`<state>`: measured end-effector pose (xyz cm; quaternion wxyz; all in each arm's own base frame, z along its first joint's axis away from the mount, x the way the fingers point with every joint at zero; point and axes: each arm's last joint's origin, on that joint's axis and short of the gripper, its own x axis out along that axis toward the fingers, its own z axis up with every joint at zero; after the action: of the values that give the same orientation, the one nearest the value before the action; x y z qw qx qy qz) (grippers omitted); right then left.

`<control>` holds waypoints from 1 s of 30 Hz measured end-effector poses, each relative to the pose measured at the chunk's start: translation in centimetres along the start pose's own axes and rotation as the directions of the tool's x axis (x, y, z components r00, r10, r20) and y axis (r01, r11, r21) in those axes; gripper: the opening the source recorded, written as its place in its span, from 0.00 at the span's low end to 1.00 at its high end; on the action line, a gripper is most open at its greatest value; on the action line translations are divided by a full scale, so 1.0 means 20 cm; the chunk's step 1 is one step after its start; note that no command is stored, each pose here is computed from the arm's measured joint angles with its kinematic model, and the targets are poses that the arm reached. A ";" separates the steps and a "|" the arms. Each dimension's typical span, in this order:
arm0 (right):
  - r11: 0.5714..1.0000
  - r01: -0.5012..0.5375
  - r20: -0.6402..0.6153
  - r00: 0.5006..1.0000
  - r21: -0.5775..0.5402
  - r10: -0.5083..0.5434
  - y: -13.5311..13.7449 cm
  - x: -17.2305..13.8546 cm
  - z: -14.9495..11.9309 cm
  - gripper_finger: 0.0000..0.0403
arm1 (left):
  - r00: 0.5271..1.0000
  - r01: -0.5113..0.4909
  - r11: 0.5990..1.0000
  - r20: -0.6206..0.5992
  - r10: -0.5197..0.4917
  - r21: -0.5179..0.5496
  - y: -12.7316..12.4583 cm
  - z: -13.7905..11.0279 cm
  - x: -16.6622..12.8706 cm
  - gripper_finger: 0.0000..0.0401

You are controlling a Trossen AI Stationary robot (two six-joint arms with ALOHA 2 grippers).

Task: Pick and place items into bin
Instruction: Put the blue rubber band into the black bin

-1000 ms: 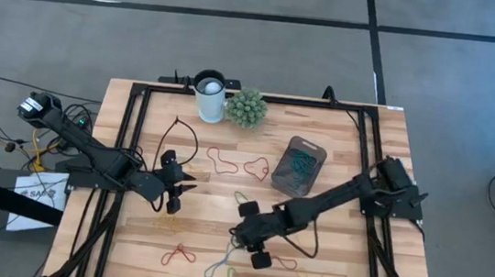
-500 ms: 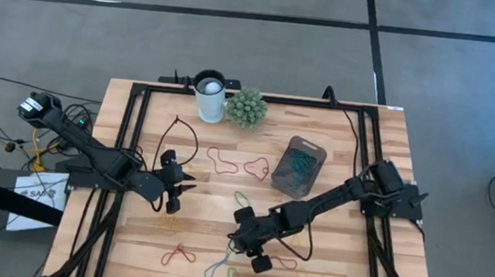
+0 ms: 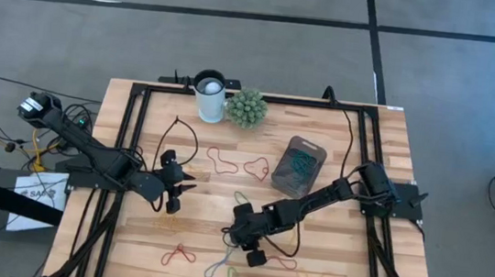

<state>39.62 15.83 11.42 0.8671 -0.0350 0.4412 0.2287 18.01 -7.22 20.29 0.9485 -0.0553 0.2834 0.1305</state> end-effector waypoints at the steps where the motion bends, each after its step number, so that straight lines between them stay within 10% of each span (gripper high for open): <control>1: 1.000 0.000 -0.012 1.000 0.002 0.000 0.00 0.00 0.00 0.18 | 1.000 0.000 1.000 -0.001 0.000 0.000 0.00 0.00 0.00 0.23; 30: 0.996 -0.086 -0.105 0.991 0.016 0.087 0.15 0.06 -0.07 0.18 | 1.000 0.000 1.000 0.000 0.000 0.000 0.00 0.00 0.00 0.23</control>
<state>37.89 18.61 9.95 0.8320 -0.0229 0.4889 0.2613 18.01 -7.22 20.29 0.9485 -0.0552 0.2834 0.1303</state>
